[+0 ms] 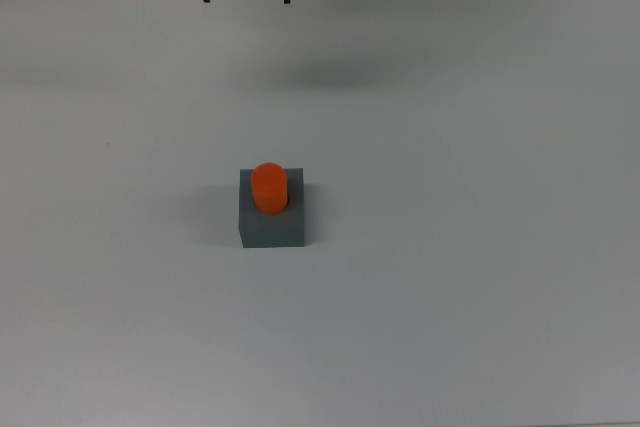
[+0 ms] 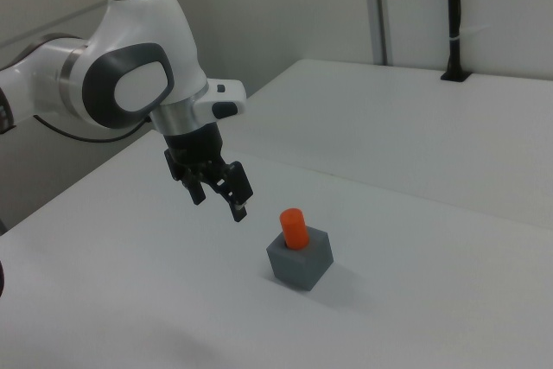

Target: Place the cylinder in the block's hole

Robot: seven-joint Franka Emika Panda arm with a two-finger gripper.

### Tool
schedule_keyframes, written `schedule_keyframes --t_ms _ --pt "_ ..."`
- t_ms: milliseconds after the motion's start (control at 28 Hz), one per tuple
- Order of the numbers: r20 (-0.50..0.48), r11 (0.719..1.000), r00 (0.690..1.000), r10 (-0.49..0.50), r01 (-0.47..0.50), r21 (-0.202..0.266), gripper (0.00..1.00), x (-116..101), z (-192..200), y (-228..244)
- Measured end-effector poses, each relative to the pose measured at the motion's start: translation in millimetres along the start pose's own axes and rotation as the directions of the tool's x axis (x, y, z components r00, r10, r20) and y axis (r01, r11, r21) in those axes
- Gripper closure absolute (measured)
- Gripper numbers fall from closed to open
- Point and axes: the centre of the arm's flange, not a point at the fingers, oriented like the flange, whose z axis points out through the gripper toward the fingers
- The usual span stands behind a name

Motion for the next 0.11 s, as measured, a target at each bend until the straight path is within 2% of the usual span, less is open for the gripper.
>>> schedule_keyframes --t_ms 107 --pt "0.000 1.000 1.000 0.000 0.000 0.000 0.00 0.0 -0.1 0.2"
